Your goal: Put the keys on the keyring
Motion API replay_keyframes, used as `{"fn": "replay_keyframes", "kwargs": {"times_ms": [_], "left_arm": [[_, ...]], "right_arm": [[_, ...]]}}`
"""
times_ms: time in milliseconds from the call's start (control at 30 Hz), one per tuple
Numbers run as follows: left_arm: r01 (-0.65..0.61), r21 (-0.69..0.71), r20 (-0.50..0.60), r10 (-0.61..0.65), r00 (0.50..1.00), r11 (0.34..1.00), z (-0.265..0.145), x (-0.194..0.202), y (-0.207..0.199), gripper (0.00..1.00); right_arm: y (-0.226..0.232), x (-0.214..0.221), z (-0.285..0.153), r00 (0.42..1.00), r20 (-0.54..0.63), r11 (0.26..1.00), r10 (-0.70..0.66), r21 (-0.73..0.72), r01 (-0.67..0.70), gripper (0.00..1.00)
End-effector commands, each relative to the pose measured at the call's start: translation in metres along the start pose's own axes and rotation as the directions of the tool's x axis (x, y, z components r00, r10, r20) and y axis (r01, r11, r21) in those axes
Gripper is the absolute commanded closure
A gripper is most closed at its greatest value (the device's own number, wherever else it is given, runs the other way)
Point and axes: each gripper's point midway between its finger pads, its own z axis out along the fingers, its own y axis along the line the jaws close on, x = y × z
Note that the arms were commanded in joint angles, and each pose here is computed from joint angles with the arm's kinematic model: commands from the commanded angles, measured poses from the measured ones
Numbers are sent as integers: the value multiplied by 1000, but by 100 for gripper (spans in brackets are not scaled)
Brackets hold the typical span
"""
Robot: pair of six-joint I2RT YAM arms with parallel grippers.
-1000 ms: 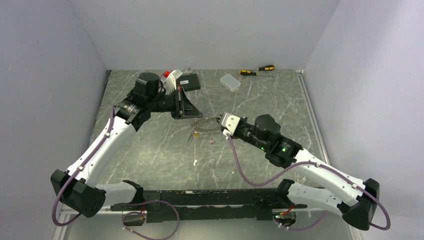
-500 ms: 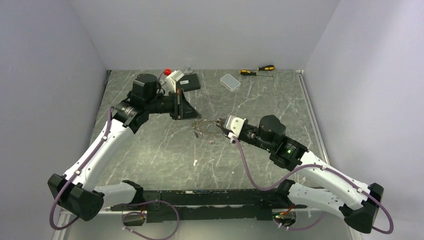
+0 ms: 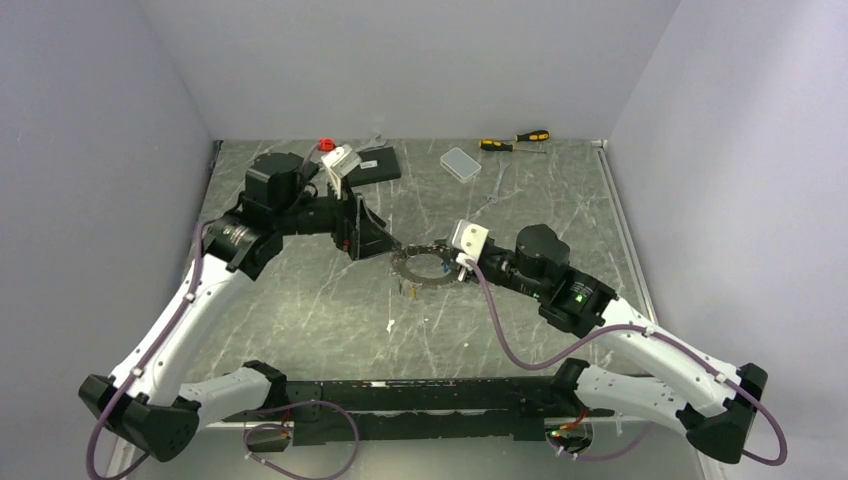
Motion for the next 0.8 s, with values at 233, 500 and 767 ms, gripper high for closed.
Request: {"fn": "replay_keyframes", "kwargs": {"times_ms": [233,500,767], "left_arm": [[-431,-167,284,462,840,887,-34,-5,0,8],[-438,-157,353,464,812,885,-19,9,18,11],[-487,-6,362,456,813,874,-6,27,6,19]], "right_arm": [[-34,-77,-33,970,236,987,59,131,-92,100],[-37,-83,-36,952,286,976,112,146,-159,100],[-51,-87,-36,936,305,948,177,204,-245,100]]}}
